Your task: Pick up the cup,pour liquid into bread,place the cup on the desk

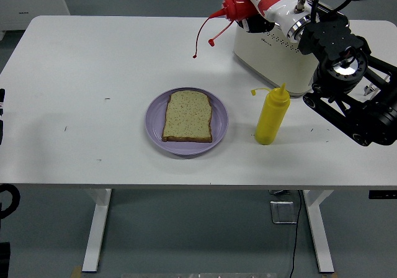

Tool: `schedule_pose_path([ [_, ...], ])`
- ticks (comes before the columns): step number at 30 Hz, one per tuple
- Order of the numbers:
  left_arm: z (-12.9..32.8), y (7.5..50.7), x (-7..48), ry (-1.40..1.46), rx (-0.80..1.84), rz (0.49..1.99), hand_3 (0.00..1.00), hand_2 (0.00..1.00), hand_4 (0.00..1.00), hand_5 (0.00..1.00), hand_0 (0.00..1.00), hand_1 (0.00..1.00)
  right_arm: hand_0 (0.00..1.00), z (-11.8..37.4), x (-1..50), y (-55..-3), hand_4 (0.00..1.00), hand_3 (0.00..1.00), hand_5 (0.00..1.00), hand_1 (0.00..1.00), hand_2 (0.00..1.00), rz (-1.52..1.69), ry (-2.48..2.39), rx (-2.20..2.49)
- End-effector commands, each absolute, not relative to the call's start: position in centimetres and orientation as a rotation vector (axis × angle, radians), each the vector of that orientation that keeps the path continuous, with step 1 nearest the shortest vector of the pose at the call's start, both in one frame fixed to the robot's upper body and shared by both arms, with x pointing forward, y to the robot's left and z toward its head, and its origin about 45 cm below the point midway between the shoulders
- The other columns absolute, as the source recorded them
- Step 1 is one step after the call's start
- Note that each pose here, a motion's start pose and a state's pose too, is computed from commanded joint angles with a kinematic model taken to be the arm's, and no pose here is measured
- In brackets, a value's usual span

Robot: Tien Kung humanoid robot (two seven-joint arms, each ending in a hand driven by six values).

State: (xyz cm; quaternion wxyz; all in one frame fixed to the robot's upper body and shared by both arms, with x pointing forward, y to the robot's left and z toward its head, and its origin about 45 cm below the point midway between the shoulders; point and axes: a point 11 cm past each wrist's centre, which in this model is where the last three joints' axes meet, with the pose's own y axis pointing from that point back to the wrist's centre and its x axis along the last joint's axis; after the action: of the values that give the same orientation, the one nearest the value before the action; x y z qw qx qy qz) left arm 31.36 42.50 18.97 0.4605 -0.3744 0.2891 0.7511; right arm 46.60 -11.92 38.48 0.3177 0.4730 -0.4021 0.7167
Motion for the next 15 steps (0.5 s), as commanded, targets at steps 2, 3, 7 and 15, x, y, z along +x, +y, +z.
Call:
schedule_pose_path([
  [2,19.0,42.5,31.4,0.711,-0.921,1.847,0.685,0.729,0.569,0.998,0.782,0.736,0.032,37.1,46.3,-11.0,0.794,0.283,0.323,0.009,0.17,1.901,-0.987,1.253],
  [3,19.0,42.4,31.5,0.71,-0.921,1.845,0.685,0.729,0.569,0.998,0.782,0.736,0.032,35.9,45.9,-10.3,0.794,0.283,0.323,0.009,0.17,1.912,-0.929,1.261],
  [7,19.1,42.3,31.5,0.709,-0.921,1.842,0.685,0.729,0.571,0.998,0.785,0.739,0.032,34.2,45.5,-9.9,0.794,0.284,0.324,0.009,0.17,1.902,-0.889,1.283],
  [15,18.8,42.4,31.3,0.716,-0.916,1.849,0.685,0.729,0.572,0.998,0.786,0.74,0.032,38.9,46.2,-12.2,0.794,0.284,0.324,0.009,0.17,1.852,-1.217,1.291],
])
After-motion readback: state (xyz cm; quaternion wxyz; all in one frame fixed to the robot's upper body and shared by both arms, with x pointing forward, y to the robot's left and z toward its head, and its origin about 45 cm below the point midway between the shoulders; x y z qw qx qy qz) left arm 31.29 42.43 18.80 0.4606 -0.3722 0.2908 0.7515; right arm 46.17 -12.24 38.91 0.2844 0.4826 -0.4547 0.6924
